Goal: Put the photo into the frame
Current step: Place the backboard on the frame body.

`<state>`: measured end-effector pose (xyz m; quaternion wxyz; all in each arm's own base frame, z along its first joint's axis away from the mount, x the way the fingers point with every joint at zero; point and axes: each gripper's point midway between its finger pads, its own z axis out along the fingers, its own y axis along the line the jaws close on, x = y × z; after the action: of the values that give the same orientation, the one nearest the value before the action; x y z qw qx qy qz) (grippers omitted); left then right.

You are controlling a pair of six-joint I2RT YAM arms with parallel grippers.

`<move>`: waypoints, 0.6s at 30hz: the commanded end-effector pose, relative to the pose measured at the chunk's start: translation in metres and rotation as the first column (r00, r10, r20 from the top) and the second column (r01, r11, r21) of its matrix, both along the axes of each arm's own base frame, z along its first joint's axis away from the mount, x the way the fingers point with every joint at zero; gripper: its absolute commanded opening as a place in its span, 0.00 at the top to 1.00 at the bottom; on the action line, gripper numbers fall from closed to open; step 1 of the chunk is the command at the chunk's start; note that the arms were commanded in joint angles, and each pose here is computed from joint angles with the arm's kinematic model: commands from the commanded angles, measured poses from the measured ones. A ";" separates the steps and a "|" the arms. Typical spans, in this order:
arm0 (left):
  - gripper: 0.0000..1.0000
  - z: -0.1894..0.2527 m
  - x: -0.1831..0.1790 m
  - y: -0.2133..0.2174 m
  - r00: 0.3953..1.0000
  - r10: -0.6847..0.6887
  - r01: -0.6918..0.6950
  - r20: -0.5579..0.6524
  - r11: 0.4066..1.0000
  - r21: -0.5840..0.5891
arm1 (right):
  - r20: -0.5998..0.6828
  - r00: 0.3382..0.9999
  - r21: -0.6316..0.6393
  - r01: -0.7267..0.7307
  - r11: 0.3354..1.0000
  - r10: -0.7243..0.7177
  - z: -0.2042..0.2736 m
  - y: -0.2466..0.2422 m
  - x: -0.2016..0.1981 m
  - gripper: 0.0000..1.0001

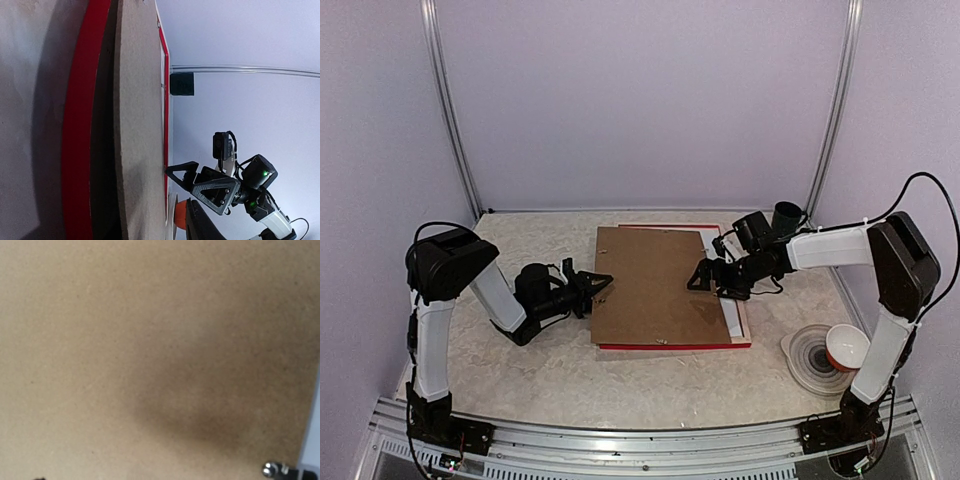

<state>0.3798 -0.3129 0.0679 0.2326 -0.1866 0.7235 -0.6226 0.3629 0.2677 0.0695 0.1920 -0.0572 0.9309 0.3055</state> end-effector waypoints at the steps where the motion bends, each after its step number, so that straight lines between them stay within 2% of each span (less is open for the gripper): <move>1: 0.69 0.007 0.000 0.001 0.999 -0.008 0.009 0.034 1.000 -0.029 | -0.012 1.000 -0.033 -0.010 0.999 0.010 -0.009 0.001 -0.003 0.01; 18: 0.69 0.004 0.000 0.002 1.000 -0.013 0.014 0.028 0.999 -0.034 | 0.016 1.000 -0.028 -0.013 1.000 0.013 -0.010 0.010 0.014 0.01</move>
<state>0.3801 -0.3114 0.0641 0.2286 -0.1890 0.7238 -0.6230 0.3721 0.2691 0.0628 0.1937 -0.0580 0.9340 0.2946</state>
